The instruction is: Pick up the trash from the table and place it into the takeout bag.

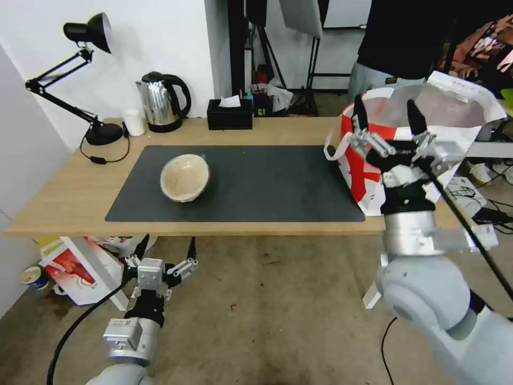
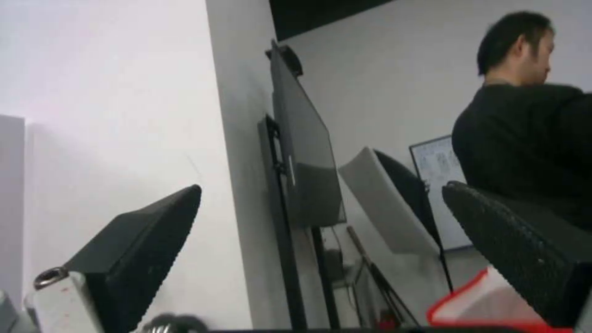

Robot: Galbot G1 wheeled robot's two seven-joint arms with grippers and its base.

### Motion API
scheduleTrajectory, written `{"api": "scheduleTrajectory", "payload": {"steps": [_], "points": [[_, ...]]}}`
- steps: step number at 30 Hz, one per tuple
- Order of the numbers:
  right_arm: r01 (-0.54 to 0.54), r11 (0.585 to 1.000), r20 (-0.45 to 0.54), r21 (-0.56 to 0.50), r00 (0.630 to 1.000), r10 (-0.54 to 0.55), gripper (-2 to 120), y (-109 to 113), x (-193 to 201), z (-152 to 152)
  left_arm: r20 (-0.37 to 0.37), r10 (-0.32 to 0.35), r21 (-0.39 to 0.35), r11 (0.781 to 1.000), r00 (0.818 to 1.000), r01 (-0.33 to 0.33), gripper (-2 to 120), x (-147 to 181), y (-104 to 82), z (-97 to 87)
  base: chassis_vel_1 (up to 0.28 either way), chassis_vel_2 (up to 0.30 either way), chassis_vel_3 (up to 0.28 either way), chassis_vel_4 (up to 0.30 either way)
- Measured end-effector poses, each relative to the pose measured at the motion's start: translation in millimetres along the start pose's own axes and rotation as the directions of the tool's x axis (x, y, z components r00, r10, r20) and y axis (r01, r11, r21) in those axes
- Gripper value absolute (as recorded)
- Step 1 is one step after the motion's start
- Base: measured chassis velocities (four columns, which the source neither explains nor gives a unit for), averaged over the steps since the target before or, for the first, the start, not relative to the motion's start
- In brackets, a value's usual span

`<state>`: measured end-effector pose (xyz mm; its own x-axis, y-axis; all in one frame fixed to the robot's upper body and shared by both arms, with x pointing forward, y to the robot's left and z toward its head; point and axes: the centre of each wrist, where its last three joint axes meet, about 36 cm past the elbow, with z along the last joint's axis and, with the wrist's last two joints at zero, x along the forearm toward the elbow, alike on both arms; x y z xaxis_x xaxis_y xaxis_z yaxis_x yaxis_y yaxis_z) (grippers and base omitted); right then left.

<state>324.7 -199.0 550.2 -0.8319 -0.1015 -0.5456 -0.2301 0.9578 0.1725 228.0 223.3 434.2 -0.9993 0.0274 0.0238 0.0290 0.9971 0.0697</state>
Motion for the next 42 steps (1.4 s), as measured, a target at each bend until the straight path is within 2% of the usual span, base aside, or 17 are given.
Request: {"api": "scheduleTrajectory", "payload": {"steps": [12,23,33,42], "points": [[0.051,0.999,-0.042,-0.004,0.998,-0.051,100,18,37,18,0.000,0.000,0.000,1.000,1.000,0.000,100,0,0.0,0.0,0.000,0.000,0.000,0.000],[0.052,0.998,-0.076,0.030,0.996,-0.049,100,16,54,34,0.000,0.000,0.000,1.000,1.000,0.000,100,0,0.0,0.0,0.000,0.000,0.000,0.000],[0.018,0.989,-0.165,0.144,0.986,0.006,100,16,91,49,0.000,0.000,0.000,1.000,1.000,0.000,100,0,0.0,0.0,0.000,0.000,0.000,0.000],[-0.079,0.966,-0.211,0.245,0.968,0.133,100,17,116,55,0.000,0.000,0.000,1.000,1.000,0.000,100,0,0.0,0.0,0.000,0.000,0.000,0.000]]}}
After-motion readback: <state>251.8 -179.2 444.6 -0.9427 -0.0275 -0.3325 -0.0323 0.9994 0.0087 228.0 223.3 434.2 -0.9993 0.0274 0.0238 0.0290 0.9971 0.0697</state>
